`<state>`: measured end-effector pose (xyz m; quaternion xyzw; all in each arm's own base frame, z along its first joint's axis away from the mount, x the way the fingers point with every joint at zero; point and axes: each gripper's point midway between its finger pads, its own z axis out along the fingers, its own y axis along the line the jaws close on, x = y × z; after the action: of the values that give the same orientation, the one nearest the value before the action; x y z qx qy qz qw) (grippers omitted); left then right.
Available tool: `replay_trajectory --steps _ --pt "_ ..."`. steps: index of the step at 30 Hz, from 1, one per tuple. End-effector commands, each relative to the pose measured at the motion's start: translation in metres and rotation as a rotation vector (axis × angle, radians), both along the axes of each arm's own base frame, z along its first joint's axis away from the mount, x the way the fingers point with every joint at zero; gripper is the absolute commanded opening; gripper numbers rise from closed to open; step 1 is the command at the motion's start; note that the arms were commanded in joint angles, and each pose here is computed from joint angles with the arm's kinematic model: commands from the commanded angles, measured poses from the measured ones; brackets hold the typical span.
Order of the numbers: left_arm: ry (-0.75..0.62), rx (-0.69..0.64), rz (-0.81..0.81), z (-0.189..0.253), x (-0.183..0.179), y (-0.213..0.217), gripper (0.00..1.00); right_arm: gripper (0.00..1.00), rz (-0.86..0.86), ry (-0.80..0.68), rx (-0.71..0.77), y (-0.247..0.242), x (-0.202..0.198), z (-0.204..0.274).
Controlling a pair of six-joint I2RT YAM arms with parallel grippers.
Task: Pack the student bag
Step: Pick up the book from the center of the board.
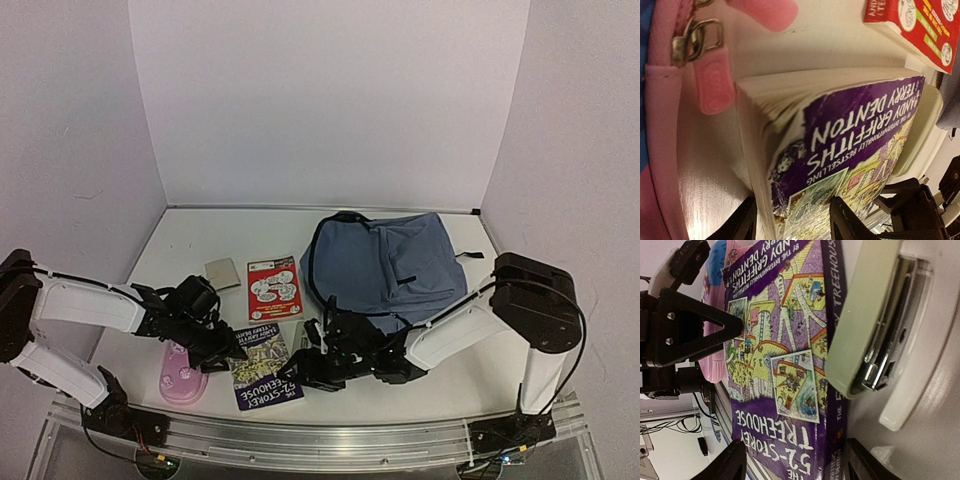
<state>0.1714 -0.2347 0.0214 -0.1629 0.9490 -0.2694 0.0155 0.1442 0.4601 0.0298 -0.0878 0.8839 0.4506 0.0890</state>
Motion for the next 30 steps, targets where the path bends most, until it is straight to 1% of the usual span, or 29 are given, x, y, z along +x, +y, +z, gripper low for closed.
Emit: replay_trajectory --steps 1,8,11,13,18,22,28,30 --pt "0.027 -0.011 0.018 -0.011 -0.005 0.001 0.4 0.65 0.019 0.056 0.092 0.021 -0.005 0.006" --pt "0.032 -0.062 0.036 -0.013 -0.005 -0.006 0.16 0.63 -0.008 0.138 0.237 0.034 -0.006 0.014" --pt "0.028 -0.082 0.038 -0.012 -0.004 -0.01 0.05 0.62 -0.019 0.146 0.266 0.037 -0.005 0.018" --pt "0.021 -0.11 0.048 -0.009 -0.003 -0.012 0.0 0.61 -0.03 0.141 0.275 0.036 -0.003 0.02" --pt "-0.051 -0.209 0.056 0.016 0.003 -0.019 0.0 0.59 -0.082 0.136 0.259 0.028 0.003 0.015" --pt "-0.182 -0.308 0.053 0.053 0.012 -0.023 0.0 0.59 -0.134 0.129 0.249 0.02 0.008 0.013" --pt "-0.292 -0.379 0.077 0.089 0.015 -0.015 0.0 0.62 -0.153 0.066 0.276 0.015 0.014 0.032" --pt "-0.308 -0.393 0.08 0.095 0.014 -0.014 0.0 0.63 -0.149 0.049 0.288 0.015 0.016 0.038"
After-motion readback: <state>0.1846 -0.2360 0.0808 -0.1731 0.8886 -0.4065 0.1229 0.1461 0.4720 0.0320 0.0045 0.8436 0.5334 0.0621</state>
